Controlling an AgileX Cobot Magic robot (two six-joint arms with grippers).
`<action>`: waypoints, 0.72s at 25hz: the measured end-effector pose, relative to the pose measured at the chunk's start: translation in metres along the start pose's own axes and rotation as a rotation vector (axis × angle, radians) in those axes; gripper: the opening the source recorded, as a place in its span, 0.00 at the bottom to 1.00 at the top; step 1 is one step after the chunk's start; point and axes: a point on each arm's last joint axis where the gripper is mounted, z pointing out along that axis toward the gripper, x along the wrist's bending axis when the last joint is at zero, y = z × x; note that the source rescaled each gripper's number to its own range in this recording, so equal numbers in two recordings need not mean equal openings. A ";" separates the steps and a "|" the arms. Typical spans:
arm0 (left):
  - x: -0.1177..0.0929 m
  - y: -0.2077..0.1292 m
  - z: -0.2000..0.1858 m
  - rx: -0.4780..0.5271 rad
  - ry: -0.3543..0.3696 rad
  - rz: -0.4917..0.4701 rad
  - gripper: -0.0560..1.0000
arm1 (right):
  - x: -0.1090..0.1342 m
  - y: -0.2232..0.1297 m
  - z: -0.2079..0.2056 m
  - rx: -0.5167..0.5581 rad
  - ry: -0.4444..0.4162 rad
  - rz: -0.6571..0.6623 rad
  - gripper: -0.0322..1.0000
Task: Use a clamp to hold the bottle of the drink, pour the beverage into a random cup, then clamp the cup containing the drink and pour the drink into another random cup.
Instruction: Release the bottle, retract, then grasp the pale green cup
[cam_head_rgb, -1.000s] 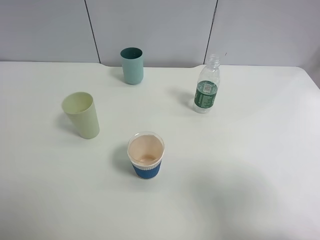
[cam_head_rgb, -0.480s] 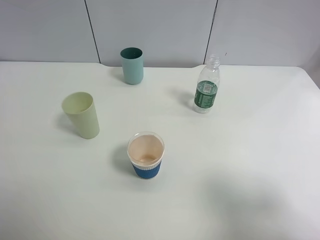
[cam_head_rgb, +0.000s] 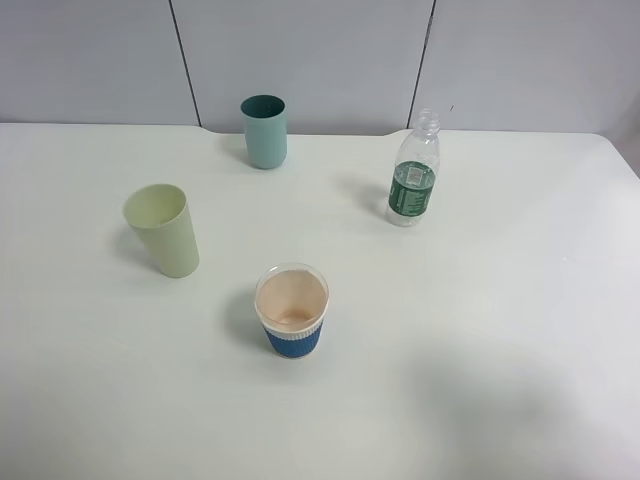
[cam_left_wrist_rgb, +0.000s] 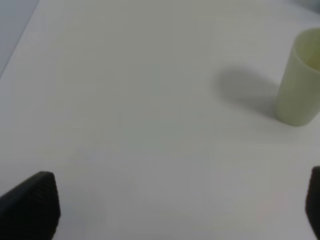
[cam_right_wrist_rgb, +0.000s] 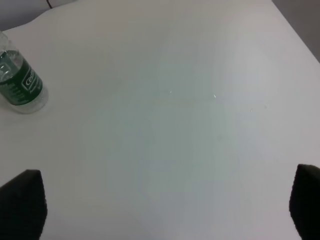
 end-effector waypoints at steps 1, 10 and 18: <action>0.000 0.000 0.000 0.000 0.000 0.000 1.00 | 0.000 0.000 0.000 0.000 0.000 0.000 0.97; 0.000 0.000 0.000 0.000 0.000 0.000 1.00 | -0.002 0.000 0.000 -0.012 -0.075 -0.011 0.97; 0.000 0.000 0.000 0.000 0.000 -0.001 1.00 | 0.003 -0.001 0.000 -0.005 -0.079 -0.151 0.97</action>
